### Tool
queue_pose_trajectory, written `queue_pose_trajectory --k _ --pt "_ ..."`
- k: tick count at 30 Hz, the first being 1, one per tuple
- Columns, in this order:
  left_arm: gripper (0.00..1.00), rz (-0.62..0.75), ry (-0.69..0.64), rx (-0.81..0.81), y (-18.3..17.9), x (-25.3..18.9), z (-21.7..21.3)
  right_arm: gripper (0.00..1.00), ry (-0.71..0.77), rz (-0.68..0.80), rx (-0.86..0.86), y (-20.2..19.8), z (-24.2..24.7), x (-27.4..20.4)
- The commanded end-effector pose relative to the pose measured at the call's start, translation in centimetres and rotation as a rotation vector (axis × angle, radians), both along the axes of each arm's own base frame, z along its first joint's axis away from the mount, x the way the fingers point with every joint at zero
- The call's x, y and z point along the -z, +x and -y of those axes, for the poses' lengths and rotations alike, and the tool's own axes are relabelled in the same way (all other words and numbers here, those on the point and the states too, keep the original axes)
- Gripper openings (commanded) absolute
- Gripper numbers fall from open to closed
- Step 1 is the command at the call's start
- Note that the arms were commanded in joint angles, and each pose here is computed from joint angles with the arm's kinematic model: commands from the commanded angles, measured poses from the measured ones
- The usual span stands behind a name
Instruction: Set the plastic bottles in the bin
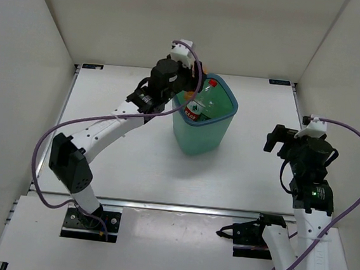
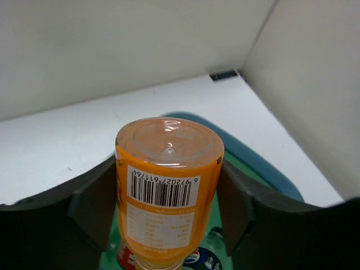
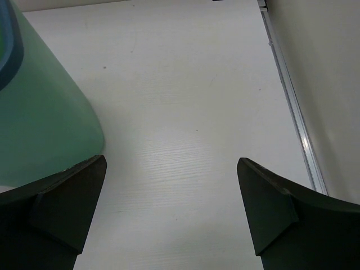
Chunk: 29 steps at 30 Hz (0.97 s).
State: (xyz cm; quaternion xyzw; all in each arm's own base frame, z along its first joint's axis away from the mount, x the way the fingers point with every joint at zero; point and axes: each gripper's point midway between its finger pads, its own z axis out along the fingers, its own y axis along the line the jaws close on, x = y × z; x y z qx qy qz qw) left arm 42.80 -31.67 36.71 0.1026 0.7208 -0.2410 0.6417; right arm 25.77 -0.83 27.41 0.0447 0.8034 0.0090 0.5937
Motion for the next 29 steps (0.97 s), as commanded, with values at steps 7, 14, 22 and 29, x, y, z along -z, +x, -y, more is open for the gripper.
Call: queue_pose_trajectory --k 7,14,22,29 --pt "0.99 -0.096 -0.060 0.064 -3.7 -1.1 -0.1 0.99 -0.009 -0.038 0.063 0.1 0.9 1.4" --pt "0.99 -0.360 0.000 -0.284 -7.4 4.5 -12.3 0.99 0.010 -0.176 0.079 0.2 1.7 4.5" --pt "0.99 -0.594 -0.062 -0.823 -17.6 14.1 -30.4 0.99 0.074 -0.262 0.166 0.5 3.4 6.5" --pt "0.99 -0.509 -0.004 -0.919 -19.5 11.7 -33.0 0.99 0.164 -0.255 0.154 0.7 2.3 6.5"
